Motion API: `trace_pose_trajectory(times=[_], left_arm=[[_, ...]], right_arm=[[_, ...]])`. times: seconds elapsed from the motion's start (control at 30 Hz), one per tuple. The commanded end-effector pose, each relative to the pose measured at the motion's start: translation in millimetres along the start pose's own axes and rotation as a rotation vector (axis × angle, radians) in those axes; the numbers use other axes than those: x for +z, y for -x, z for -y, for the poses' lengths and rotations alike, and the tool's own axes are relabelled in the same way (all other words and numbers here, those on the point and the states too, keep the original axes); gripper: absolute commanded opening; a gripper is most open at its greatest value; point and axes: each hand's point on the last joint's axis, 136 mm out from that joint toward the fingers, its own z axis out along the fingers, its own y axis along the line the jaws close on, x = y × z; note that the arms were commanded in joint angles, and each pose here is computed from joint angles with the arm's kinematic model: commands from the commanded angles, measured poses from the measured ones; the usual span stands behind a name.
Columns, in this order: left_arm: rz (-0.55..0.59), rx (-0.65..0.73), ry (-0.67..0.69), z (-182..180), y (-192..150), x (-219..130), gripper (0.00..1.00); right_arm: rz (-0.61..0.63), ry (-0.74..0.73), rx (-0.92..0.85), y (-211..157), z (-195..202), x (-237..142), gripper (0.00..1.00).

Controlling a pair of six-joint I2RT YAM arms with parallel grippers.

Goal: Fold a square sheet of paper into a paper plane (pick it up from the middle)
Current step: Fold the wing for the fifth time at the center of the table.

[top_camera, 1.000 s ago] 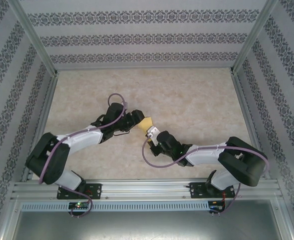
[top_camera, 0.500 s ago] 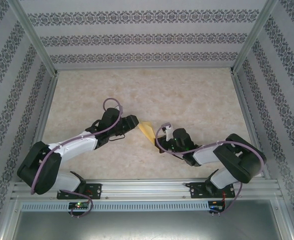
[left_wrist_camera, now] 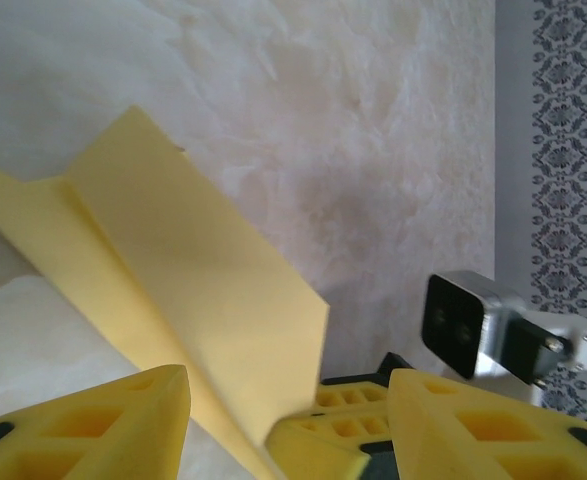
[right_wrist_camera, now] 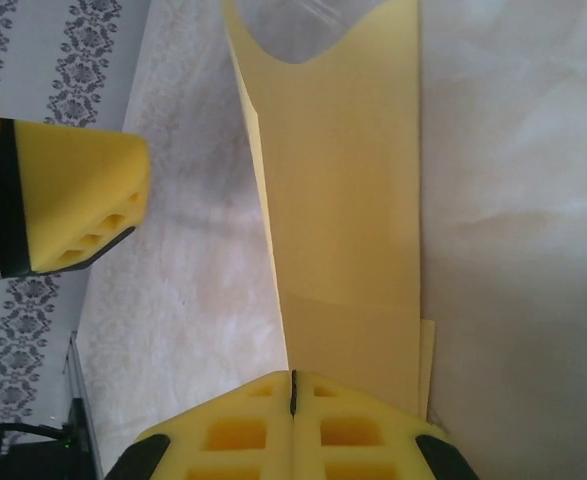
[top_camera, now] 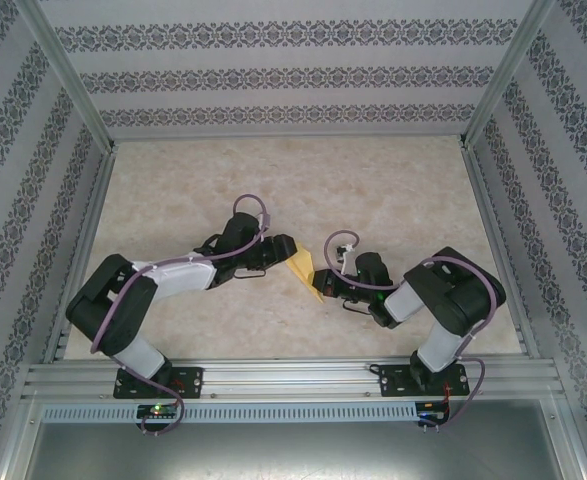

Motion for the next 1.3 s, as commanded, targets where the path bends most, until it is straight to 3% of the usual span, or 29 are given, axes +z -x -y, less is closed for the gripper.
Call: trace_pose_trajectory(times=[0.0,0.23,0.67,1.27], left_arm=[[-0.024,0.056,-0.091,25.8,-0.5,8.2,0.56],[-0.066,0.041,-0.132,28.3,-5.9,26.7,0.56],[-0.06,0.022,-0.183,35.0,2.1,49.5,0.57],[-0.103,-0.031,-0.08,-11.1,-11.0,82.2,0.57]], right_arm=[[-0.006,0.074,0.096,2.0,-6.0,-1.7,0.0],[-0.003,0.078,0.209,-0.2,10.9,0.6,0.0],[-0.006,0.004,0.231,-2.1,23.8,-2.7,0.0],[0.006,-0.009,0.29,-1.2,30.3,-2.3,0.0]])
